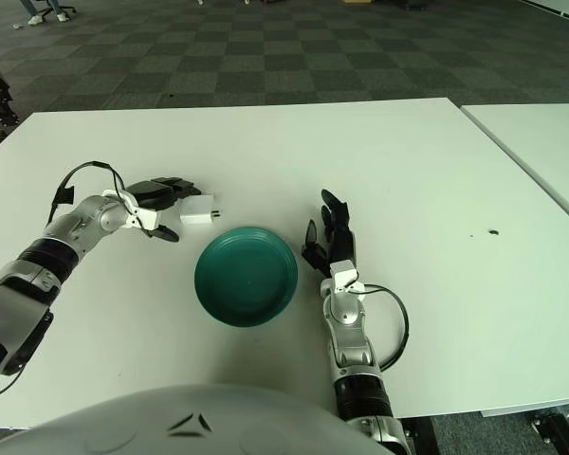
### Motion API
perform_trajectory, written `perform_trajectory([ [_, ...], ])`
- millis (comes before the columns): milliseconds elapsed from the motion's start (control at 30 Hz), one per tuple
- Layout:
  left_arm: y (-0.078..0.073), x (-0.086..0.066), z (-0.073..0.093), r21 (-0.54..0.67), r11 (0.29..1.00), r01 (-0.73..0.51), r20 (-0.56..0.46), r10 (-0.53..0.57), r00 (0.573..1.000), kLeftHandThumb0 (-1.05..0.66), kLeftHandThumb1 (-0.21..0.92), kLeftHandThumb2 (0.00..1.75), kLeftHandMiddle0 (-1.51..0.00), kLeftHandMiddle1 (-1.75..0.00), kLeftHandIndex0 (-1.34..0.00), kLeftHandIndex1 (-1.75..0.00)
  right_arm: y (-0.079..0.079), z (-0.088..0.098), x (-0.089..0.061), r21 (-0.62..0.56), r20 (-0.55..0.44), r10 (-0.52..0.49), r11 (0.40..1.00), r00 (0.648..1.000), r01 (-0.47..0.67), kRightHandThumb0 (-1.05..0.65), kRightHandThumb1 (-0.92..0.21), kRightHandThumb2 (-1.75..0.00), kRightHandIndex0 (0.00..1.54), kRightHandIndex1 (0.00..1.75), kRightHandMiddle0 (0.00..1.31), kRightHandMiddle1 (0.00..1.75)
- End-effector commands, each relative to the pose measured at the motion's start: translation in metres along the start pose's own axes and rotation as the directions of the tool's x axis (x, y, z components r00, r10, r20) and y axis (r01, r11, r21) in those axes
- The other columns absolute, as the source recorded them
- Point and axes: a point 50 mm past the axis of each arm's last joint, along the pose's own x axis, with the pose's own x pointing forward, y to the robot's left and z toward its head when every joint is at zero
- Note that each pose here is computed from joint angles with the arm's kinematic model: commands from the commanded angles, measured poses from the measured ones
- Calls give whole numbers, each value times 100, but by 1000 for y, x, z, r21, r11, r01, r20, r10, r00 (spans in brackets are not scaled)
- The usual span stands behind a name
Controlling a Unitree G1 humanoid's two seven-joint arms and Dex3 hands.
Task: Put the charger into the plate.
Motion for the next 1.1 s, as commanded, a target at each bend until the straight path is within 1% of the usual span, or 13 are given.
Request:
perform_trajectory([
  [0,7,2,-3,-23,999,-50,-22,49,999,-105,92,47,-6,0,0,-63,3,-69,-53,-21,-396,16,999,918,-26,-77,-92,-91,26,0,0,55],
  [233,11,4,-3,-61,993,-96,-40,94,995,-105,92,51,-8,-1,0,-68,3,-69,-52,-23,-395,16,999,918,-27,-77,-92,-92,26,0,0,56],
  [367,12,5,-3,-75,991,-115,-50,111,993,-105,92,55,-10,-1,0,-73,4,-70,-51,-19,-397,19,999,918,-29,-78,-92,-93,26,0,0,53],
  [533,13,8,-2,-94,987,-133,-58,128,990,-105,92,56,-10,-1,0,-75,4,-70,-51,-14,-393,23,999,919,-30,-78,-92,-93,26,0,0,52],
  [767,15,14,2,-120,982,-148,-74,140,987,-105,92,55,-11,-1,0,-73,4,-70,-50,-3,-391,27,1000,920,-30,-79,-92,-92,27,1,0,52],
  [933,15,20,5,-141,979,-149,-93,137,986,-105,92,54,-13,-1,0,-76,5,-70,-50,-5,-388,30,999,921,-35,-79,-92,-92,28,1,0,53],
  [1067,14,26,9,-195,968,-156,-113,136,984,-105,92,57,-15,-2,0,-77,6,-70,-50,-6,-387,35,999,921,-40,-79,-92,-92,28,1,0,52],
])
